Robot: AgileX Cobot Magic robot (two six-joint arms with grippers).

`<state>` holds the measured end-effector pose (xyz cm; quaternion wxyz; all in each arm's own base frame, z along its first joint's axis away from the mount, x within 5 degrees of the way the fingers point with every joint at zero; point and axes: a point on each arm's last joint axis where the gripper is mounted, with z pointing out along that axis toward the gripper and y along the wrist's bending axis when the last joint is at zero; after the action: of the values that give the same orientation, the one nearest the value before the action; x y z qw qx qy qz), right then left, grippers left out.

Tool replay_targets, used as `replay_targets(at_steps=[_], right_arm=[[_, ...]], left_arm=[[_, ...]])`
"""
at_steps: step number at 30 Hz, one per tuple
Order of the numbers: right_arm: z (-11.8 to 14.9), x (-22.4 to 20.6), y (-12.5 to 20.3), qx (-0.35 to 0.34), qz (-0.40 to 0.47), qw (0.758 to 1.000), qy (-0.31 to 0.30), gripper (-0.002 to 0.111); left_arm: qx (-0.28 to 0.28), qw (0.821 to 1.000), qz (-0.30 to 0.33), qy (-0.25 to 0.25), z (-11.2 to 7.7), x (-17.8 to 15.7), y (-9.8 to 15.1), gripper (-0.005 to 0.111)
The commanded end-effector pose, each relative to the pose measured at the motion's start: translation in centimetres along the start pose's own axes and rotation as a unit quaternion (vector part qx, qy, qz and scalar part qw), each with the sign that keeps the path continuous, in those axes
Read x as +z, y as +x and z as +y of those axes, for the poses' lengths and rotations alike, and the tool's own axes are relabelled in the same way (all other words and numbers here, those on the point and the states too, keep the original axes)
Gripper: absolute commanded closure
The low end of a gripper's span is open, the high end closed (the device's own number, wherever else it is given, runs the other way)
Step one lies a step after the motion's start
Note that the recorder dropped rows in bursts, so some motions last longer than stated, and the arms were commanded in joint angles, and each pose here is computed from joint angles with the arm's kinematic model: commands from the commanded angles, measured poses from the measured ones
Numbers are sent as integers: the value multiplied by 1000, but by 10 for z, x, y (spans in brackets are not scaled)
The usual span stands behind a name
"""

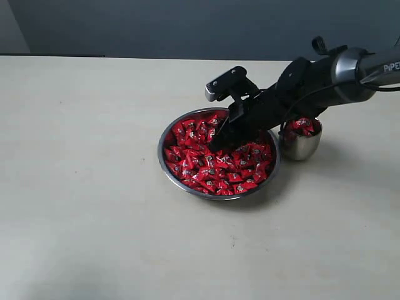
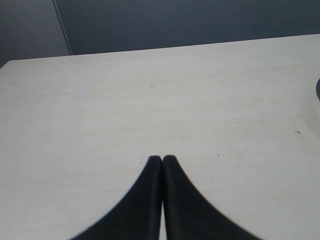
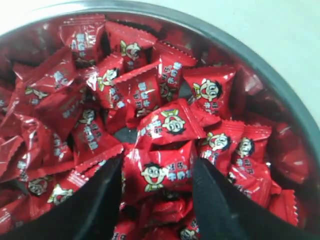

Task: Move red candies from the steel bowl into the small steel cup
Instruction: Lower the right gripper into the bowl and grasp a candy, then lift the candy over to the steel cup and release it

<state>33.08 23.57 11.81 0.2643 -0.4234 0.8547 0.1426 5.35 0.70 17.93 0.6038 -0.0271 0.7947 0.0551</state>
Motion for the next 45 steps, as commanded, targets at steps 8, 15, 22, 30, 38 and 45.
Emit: replay_targets(at_steps=[8, 15, 22, 30, 38, 45], right_arm=[[-3, -2, -3, -9, -7, 1000, 12, 108], [2, -16, -10, -9, -15, 1000, -5, 108], [10, -53, -28, -16, -46, 999, -23, 108], [20, -97, -39, -22, -62, 997, -39, 108], [23, -139, -21, -11, -97, 995, 20, 108], [4, -168, 11, 40, -135, 985, 104, 108]], left_arm=[[1, 1000, -9, 3, 0, -1, -3, 106], [1, 1000, -9, 3, 0, -1, -3, 106], [1, 1000, -9, 3, 0, -1, -3, 106], [1, 1000, -9, 3, 0, -1, -3, 106], [1, 1000, -9, 3, 0, -1, -3, 106], [1, 1000, -9, 3, 0, -1, -3, 106]])
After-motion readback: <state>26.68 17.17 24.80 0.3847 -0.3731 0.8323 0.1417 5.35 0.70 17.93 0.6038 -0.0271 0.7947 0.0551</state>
